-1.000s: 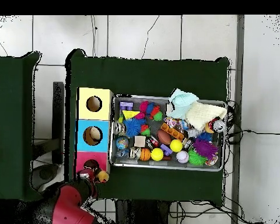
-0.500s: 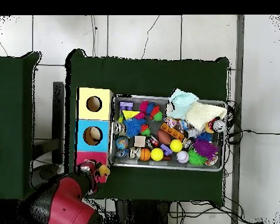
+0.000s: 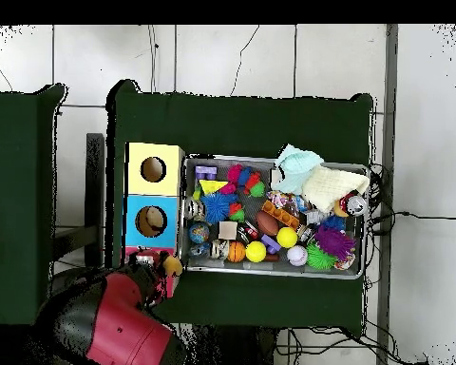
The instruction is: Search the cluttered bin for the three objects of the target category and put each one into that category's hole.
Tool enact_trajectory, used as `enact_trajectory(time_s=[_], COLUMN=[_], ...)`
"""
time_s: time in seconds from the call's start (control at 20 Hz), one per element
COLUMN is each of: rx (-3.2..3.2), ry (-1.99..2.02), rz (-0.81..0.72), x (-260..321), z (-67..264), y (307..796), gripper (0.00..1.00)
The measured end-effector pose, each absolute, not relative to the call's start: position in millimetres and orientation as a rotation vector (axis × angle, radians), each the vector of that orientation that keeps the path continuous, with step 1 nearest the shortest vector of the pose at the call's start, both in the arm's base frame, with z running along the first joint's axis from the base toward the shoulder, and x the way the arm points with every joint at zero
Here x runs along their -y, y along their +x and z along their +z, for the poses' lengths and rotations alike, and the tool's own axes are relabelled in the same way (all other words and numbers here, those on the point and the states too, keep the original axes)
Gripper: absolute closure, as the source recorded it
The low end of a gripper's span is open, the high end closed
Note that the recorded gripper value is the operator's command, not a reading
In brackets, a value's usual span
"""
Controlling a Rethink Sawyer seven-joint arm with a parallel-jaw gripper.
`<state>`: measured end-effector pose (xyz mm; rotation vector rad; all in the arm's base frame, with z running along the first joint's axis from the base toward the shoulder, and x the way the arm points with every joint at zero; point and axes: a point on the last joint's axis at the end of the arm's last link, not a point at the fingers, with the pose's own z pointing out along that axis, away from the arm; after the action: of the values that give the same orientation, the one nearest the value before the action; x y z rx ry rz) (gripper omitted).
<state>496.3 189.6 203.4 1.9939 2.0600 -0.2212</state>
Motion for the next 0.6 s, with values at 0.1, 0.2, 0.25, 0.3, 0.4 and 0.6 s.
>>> enact_trajectory(time_s=[0.1, 0.2, 0.25, 0.3, 0.4, 0.6], rx=[-2.060, -2.058, -2.052, -2.047, -2.034, -2.022], ry=[1.991, 1.986, 1.979, 1.980, 1.988, 1.987], rz=[-0.195, -0.187, -0.171, -0.165, -0.158, -0.159], x=[-186, -185, -181, -178, -171, -166], z=[215, 218, 225, 227, 230, 230], y=[509, 513, 521, 525, 531, 535], gripper=[1.00, 1.00, 1.00, 1.00, 1.00, 1.00])
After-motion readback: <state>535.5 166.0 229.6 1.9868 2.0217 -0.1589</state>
